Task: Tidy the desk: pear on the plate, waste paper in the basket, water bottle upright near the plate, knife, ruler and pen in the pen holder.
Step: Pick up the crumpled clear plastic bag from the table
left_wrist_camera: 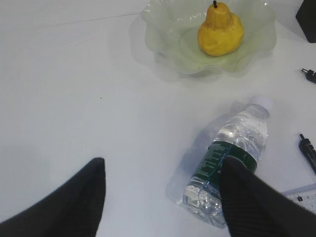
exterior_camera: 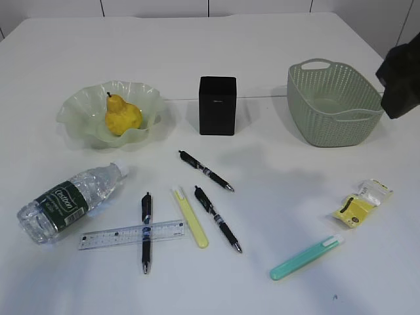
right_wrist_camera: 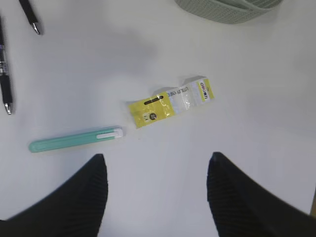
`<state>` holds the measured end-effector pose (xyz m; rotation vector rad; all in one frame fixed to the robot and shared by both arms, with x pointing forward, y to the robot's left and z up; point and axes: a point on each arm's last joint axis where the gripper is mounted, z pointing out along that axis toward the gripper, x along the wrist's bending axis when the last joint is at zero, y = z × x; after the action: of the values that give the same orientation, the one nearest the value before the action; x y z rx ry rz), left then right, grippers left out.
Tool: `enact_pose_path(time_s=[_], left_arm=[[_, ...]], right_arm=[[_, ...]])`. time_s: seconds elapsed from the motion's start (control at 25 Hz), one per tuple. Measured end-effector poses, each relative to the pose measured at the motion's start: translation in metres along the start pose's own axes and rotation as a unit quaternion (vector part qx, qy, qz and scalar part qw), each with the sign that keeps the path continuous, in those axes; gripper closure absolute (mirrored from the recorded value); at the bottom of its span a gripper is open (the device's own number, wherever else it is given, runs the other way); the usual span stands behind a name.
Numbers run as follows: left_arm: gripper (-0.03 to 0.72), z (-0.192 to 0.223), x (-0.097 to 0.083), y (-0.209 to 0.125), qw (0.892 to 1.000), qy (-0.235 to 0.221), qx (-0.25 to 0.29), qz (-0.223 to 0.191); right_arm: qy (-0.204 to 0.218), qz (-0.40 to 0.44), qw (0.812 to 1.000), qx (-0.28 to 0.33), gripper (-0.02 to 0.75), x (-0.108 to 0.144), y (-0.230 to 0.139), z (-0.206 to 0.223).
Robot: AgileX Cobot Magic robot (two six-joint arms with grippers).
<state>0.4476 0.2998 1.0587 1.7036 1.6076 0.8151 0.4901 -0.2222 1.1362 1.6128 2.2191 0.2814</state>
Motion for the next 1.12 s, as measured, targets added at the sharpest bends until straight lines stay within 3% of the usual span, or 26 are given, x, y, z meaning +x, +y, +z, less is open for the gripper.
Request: enact_pose_path(time_s=[0.2,0.68,1.12], left_arm=[[0.186,-0.001,0.0,0.0,1.0,-0.001,0.002,-0.001],[0.197,-0.002,-0.001,-0.005,1.0,-0.007,0.027,-0.002],[0.201,-0.002,-0.002,-0.007,0.999,-0.009,0.038,-0.002]], right_arm=[[-0.035,-0.024,0.999,0.027,0.238,-0.003,-0.005,0.016],[-0.039,-0.091,0.989,0.112,0.24,0.009,0.007,0.084],[-0.017,-0.11,0.99,0.083,0.24,0.015,0.015,0.093]])
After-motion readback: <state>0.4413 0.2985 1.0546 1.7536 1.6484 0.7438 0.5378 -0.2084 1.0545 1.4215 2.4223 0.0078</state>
